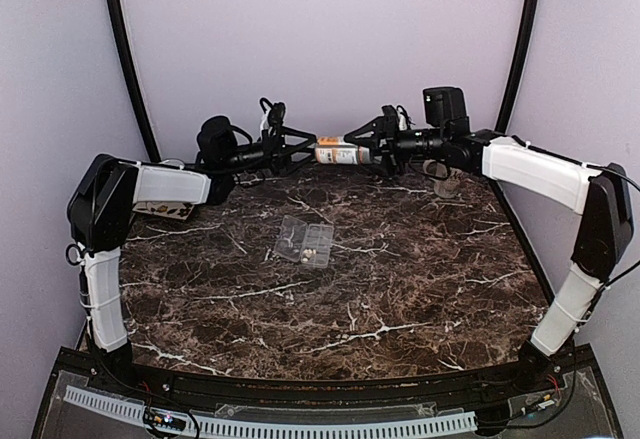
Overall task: Sort the pills into containers
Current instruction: Place the pill bottle at the center of the board.
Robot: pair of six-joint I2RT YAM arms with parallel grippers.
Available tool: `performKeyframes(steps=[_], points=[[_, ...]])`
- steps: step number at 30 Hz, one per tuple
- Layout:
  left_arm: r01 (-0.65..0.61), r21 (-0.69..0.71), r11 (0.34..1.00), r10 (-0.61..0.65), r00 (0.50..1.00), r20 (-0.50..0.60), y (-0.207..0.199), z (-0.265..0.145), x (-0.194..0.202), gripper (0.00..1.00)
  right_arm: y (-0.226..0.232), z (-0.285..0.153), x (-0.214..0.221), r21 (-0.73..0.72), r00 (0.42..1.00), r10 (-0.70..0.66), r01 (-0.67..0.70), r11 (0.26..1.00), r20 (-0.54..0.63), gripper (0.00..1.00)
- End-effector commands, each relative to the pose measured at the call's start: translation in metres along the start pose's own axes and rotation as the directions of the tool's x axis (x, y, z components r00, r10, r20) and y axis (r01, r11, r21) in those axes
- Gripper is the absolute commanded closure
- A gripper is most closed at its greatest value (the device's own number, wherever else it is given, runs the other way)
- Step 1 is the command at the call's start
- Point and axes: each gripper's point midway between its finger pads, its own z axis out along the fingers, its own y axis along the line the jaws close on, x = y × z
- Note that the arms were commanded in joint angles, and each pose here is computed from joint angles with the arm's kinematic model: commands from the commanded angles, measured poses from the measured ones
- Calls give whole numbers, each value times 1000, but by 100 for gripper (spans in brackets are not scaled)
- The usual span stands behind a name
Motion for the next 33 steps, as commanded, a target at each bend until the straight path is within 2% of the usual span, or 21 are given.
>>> performKeyframes(steps=[1,6,10,15,24,31,33], points=[[-47,-45,998,50,996,70,-21,-20,-17,27,12,-11,-14,77,986,-156,152,985,53,71],[-31,-197,980,60,988,143,-3,-52,-28,26,-19,-26,-24,331,956,-292,267,905,27,72],[-27,-397,917,91,986,142,22,-75,-22,26,-51,-44,-31,535,920,-386,356,766,-60,72],[14,-549,836,63,991,121,44,-99,1,25,-89,-71,-33,709,894,-413,406,577,-175,73],[117,-753,648,-31,991,127,83,-147,49,25,-141,-103,-17,840,879,-338,443,315,-337,73],[122,-824,554,-35,992,124,93,-166,59,26,-167,-115,-1,863,868,-244,477,167,-432,73],[119,-837,534,-35,992,118,95,-170,61,26,-174,-115,5,860,865,-212,488,152,-454,74]])
